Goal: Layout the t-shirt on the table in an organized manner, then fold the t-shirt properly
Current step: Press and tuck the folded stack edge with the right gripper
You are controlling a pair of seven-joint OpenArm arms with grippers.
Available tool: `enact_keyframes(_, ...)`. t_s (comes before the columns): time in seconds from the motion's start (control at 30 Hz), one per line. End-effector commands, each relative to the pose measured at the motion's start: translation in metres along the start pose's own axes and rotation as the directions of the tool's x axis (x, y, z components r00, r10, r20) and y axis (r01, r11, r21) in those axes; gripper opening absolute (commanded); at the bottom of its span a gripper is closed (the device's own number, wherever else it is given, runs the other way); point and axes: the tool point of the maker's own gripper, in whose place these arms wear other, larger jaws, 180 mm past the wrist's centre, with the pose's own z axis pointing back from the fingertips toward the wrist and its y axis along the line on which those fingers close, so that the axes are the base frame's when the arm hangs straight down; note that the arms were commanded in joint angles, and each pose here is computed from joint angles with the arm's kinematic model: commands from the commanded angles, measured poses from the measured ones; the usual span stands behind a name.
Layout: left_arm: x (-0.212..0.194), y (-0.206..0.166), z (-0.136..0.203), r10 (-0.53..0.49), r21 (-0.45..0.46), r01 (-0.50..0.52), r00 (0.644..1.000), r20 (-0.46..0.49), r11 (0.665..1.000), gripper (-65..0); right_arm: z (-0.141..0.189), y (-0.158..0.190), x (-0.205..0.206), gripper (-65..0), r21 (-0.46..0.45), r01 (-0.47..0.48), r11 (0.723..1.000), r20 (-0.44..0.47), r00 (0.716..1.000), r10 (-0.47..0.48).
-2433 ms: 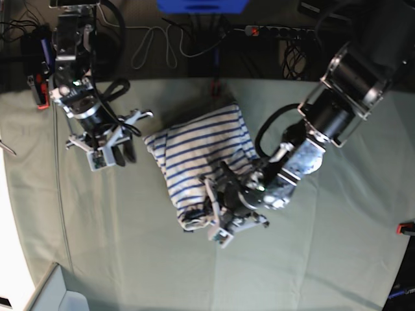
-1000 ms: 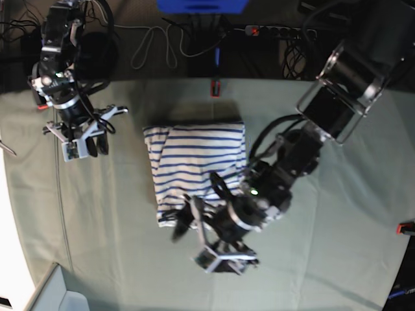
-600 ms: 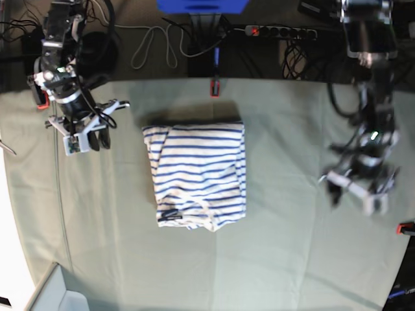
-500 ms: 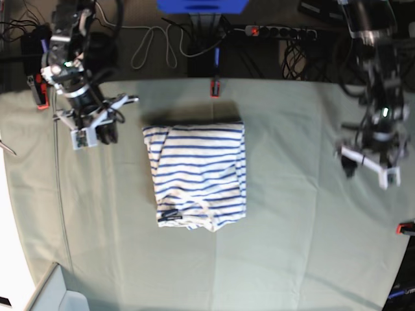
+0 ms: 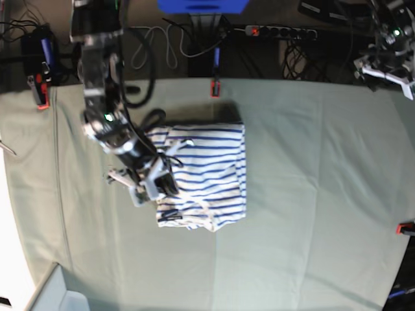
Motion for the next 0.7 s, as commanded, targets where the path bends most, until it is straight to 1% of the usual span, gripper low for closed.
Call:
enact_keyframes(0.0, 0.005, 0.01, 0.005, -0.019, 0.022, 0.019, 1.0, 0.019, 1.0, -13.8, -0.011, 0.004, 0.02, -63.5, 0.026, -0.01, 1.0, 0.051, 0.999, 0.008)
enact_keyframes(0.03, 0.003, 0.014, 0.006, -0.022, 0.029, 0.022, 1.0, 0.014, 0.999, -13.8, -0.022, 0.008, 0.02, -63.5, 0.047, -0.015, 0.999, 0.04, 0.999, 0.013)
enact_keyframes(0.1, -0.001, 0.022, 0.008, -0.021, 0.046, 0.021, 1.0, 0.006, 0.999, -13.8, -0.043, 0.014, 0.012, -63.5, 0.087, -0.017, 0.996, -0.009, 1.0, 0.018)
enact_keyframes(0.13, -0.003, 0.025, 0.009, -0.023, 0.052, 0.023, 1.0, 0.0, 0.998, -13.8, -0.052, 0.014, 0.009, -63.5, 0.099, -0.016, 0.995, -0.03, 0.999, 0.019)
enact_keyframes(0.2, -0.004, 0.026, 0.01, -0.028, 0.055, 0.028, 1.0, -0.001, 0.998, -13.8, -0.069, 0.011, 0.007, -63.5, 0.112, -0.004, 0.994, -0.043, 0.999, 0.009)
enact_keyframes(0.3, 0.0, 0.037, 0.008, -0.037, 0.074, 0.037, 0.999, 0.0, 0.997, -13.8, -0.091, 0.011, 0.007, -63.5, 0.128, 0.043, 0.991, -0.025, 0.999, -0.04)
enact_keyframes(0.47, 0.008, 0.044, 0.007, -0.063, 0.082, 0.061, 0.998, 0.01, 0.995, -13.8, -0.111, -0.004, 0.008, -63.3, 0.12, 0.095, 0.988, 0.008, 0.995, -0.097)
enact_keyframes(0.57, 0.002, 0.046, 0.004, -0.059, 0.084, 0.06, 0.998, -0.008, 0.995, -13.8, -0.114, -0.006, 0.02, -63.1, 0.119, 0.099, 0.988, 0.057, 0.993, -0.107)
enact_keyframes(0.67, -0.001, 0.047, 0.0, -0.063, 0.086, 0.064, 0.998, -0.021, 0.994, -13.8, -0.12, 0.0, 0.046, -63.1, 0.134, 0.09, 0.987, 0.115, 0.988, -0.106)
